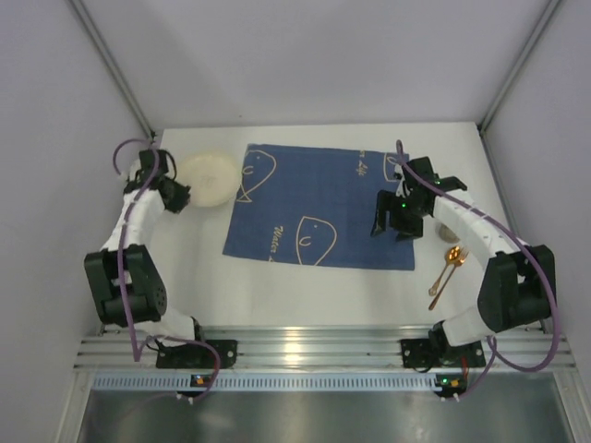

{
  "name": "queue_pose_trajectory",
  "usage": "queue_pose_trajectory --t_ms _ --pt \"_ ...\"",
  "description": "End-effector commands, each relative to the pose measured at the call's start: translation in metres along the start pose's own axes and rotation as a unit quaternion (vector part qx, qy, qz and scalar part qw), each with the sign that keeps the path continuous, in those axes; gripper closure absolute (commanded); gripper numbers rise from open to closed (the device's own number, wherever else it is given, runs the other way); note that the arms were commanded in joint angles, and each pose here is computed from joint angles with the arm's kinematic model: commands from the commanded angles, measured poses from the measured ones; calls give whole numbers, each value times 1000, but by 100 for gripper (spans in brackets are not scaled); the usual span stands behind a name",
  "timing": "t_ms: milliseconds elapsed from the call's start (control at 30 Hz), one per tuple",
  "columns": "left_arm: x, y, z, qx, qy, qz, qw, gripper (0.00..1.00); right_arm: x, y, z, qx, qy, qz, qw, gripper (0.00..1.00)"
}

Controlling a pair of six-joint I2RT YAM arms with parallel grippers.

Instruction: Set the dinner table for one person

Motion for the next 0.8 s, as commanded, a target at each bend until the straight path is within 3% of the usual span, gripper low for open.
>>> queue_pose_trajectory --t_ms 0,67,200,400,533,767 --pt "-9 -92 -44 111 40 -91 989 100 -22 4 4 3 -45 -9 999 26" --pt "-8 -119 -77 154 86 -112 978 100 -32 0 4 10 -58 -25 998 25" --pt "-2 -175 -170 268 173 -159 934 100 -51 -21 0 44 -79 -56 994 22" --pt "0 -193 -275 378 230 -172 880 100 -86 -61 -14 124 -111 -103 981 20" --pt "3 -184 -301 401 237 -158 871 100 -101 -78 -26 147 -122 -128 973 19" --pt "21 -156 -289 403 189 -84 891 100 -106 -88 -28 161 -121 -148 968 18"
Point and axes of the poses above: each gripper's point midway between its finger pads, its own x axis out along the fingers, its own y axis along the line the jaws close on, z = x × y, the point moved 5 cm from there along -x, back along the fingers, and after that the axes turned 8 degrees about -x, right-handed, at the moved point
